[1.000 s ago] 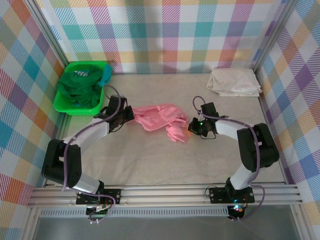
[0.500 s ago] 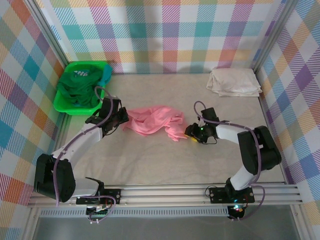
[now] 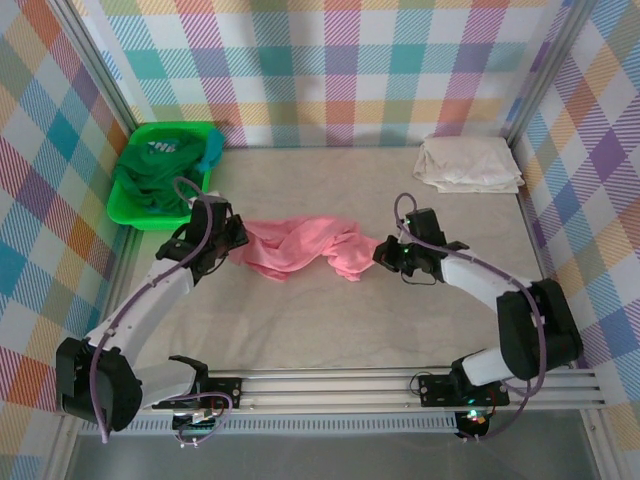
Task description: Fold and stack the t-shirts
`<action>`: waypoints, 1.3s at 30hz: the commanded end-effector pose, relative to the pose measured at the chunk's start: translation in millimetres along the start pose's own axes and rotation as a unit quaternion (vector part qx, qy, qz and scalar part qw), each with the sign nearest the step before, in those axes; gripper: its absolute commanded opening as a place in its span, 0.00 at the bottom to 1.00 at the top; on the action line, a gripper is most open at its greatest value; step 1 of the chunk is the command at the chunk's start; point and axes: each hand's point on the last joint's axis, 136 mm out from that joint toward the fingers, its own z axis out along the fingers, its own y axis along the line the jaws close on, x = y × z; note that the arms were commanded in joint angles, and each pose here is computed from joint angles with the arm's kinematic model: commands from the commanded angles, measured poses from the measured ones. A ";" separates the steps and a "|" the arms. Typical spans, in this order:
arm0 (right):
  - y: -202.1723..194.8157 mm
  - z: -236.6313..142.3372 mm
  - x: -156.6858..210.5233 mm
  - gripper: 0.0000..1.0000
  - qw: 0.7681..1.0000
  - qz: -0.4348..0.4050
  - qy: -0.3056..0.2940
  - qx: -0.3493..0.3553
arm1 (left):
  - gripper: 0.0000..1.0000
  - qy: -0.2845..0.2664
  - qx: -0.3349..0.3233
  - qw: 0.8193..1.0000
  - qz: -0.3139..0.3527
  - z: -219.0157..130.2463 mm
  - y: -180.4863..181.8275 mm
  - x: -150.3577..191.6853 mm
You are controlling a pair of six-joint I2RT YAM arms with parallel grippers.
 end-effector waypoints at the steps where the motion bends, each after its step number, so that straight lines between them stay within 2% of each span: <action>1: 6.0 -12.3 2.2 0.00 1.000 0.006 0.002 -0.010 | 0.00 -0.006 -0.012 1.000 -0.010 -10.8 8.5 -3.7; 5: 10.3 -27.1 2.4 0.00 1.000 -0.001 -0.008 -0.006 | 0.00 -0.017 0.010 1.000 -0.012 -27.3 0.8 -13.6; 9: 12.5 -40.9 -1.2 0.00 1.000 -0.008 -0.028 -0.013 | 0.00 -0.003 0.001 1.000 -0.013 -31.4 4.3 -13.3; 14: 43.4 -107.0 -21.7 0.00 0.991 -0.064 -0.111 -0.024 | 0.00 -0.056 0.019 0.998 -0.015 -78.7 1.6 -36.8; 19: 78.0 -177.2 -31.0 0.00 0.968 -0.150 -0.196 -0.032 | 0.00 -0.091 0.014 0.996 0.017 -137.7 -0.2 -64.8; 24: 100.6 -244.2 -23.4 0.00 0.933 -0.213 -0.286 -0.046 | 0.00 -0.144 0.033 0.989 0.024 -208.1 -3.9 -90.6; 28: 104.8 -282.3 -16.0 0.00 0.911 -0.234 -0.339 -0.041 | 0.00 -0.151 0.038 0.988 0.017 -240.3 -4.9 -98.9; 32: 112.2 -304.9 -14.3 0.00 0.898 -0.239 -0.367 -0.045 | 0.00 -0.114 0.012 0.993 0.017 -234.3 -4.9 -100.4; 35: 105.2 -298.6 -25.5 0.00 0.903 -0.226 -0.365 -0.015 | 0.00 -0.086 -0.010 0.996 0.036 -205.5 -10.0 -106.0; 39: 106.2 -286.5 -43.1 0.00 0.907 -0.210 -0.364 -0.005 | 0.00 -0.046 0.000 0.998 0.044 -157.5 -26.7 -110.7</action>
